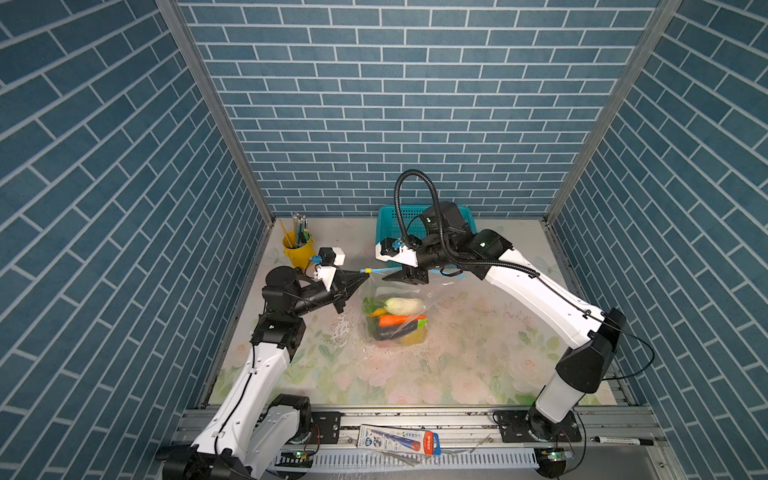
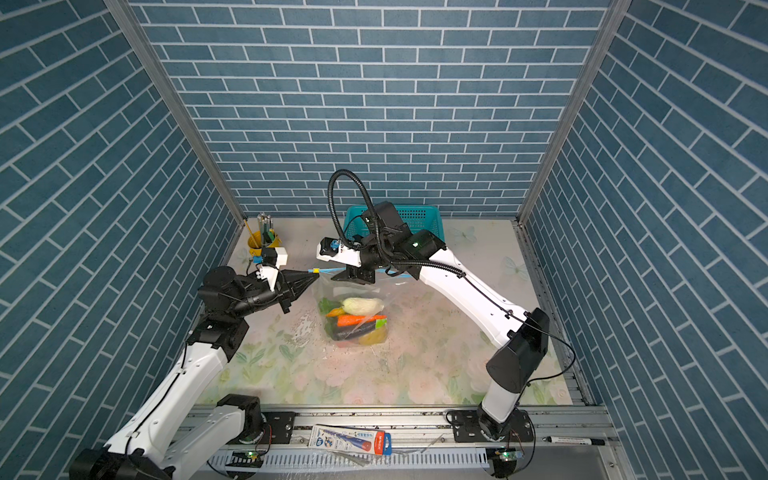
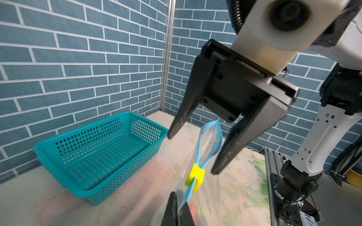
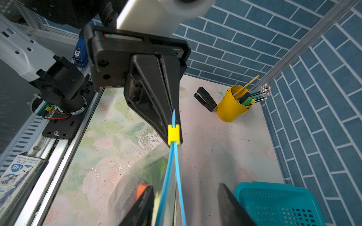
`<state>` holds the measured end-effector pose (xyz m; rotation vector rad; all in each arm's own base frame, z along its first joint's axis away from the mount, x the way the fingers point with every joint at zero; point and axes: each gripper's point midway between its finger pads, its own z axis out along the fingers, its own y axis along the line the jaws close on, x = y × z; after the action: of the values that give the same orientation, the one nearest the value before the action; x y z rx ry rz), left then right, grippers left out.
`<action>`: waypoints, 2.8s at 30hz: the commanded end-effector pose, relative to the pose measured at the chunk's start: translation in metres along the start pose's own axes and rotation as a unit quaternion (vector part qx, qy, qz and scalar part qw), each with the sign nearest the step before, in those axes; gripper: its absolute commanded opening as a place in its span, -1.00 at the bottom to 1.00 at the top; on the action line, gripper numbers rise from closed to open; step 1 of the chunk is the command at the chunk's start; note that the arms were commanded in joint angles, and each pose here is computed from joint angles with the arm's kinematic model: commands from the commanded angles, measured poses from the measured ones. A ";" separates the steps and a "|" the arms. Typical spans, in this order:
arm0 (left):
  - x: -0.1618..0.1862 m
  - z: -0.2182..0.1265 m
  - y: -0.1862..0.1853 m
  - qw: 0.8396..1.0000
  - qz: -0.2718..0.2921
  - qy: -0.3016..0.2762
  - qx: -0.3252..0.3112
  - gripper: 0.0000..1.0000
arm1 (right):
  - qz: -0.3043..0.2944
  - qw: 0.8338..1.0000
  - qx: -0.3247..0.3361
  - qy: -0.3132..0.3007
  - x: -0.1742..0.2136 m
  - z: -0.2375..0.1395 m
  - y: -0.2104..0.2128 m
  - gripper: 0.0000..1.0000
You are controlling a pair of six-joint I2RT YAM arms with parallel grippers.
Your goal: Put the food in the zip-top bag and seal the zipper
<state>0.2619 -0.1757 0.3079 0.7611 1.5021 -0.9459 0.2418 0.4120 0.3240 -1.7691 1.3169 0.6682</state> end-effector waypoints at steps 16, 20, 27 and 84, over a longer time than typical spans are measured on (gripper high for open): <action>-0.009 -0.002 -0.011 1.000 0.026 -0.005 0.008 -0.65 | -0.015 1.000 -0.014 0.001 -0.009 -0.008 0.005 -1.00; -0.012 -0.003 -0.011 0.999 0.039 -0.002 0.003 -0.62 | -0.014 1.000 -0.016 0.002 -0.009 -0.009 0.006 -1.00; -0.013 -0.003 -0.010 0.999 0.045 0.001 -0.001 -0.56 | -0.014 1.000 -0.018 0.002 -0.009 -0.009 0.007 -1.00; -0.030 -0.006 -0.023 0.996 0.084 -0.010 0.022 -1.00 | -0.006 0.995 -0.074 -0.074 -0.039 -0.018 0.027 -0.37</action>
<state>0.2469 -0.1776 0.3242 0.8659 1.4478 -0.8658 0.2197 0.4106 0.3212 -1.8253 1.3147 0.8096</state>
